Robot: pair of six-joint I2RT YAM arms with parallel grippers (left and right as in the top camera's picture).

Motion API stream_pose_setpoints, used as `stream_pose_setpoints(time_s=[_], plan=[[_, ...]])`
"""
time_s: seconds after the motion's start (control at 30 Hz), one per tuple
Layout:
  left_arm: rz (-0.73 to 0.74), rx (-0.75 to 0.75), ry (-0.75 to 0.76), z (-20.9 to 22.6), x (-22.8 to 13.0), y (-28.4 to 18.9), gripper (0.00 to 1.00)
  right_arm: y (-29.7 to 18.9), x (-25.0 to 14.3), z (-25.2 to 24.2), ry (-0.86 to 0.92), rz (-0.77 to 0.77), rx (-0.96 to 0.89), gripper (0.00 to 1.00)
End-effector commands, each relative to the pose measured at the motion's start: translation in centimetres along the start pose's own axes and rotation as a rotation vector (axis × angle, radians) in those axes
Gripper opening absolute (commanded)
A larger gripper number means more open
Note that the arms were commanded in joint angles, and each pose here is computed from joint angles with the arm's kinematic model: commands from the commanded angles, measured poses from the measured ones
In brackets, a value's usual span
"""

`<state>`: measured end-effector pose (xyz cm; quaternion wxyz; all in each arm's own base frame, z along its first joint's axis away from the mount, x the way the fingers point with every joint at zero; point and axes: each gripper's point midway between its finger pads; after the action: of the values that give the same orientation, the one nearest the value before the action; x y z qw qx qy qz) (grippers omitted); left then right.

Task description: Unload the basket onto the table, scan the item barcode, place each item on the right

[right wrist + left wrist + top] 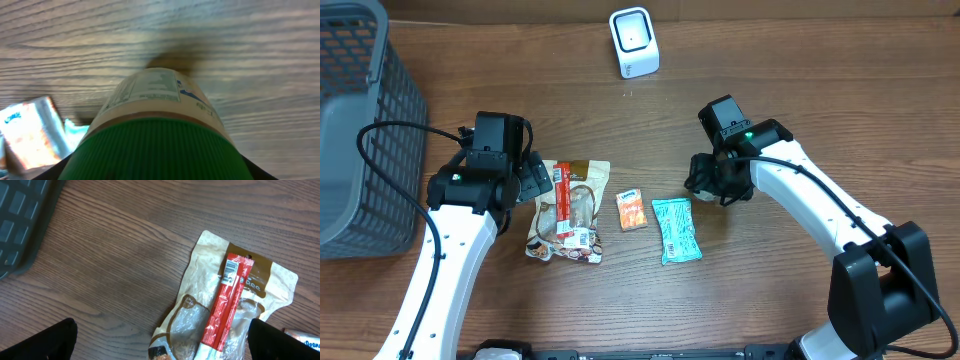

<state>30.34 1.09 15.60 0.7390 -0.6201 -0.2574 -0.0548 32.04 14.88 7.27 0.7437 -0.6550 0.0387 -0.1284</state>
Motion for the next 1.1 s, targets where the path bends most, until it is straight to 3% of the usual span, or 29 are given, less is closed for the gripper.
stream_pose_setpoints(time_s=[0.0, 0.33, 0.93, 1.07], plan=[[-0.024, 0.006, -0.002, 0.1, 0.7, -0.5, 1.00, -0.8, 1.9, -0.5, -0.051, -0.083, -0.047, 0.04], [-0.024, 0.006, -0.002, 0.1, 0.7, -0.5, 1.00, -0.2, 2.7, -1.4, -0.049, -0.132, -0.096, 0.04], [-0.024, 0.006, -0.002, 0.1, 0.7, -0.5, 1.00, 3.3, 1.3, -2.7, -0.051, -0.089, -0.126, 0.04], [-0.024, 0.006, -0.002, 0.1, 0.7, -0.5, 1.00, 3.3, 1.3, -2.7, -0.051, -0.089, -0.127, 0.10]])
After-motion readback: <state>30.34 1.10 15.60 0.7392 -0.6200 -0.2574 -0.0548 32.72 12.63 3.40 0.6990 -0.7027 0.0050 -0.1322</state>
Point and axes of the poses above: each gripper's point midway between its finger pads, its own y axis out along the fingers, its own z axis along the line the jaws close on, x = y × z, and after that the axes turned 8 degrees about y, right-handed
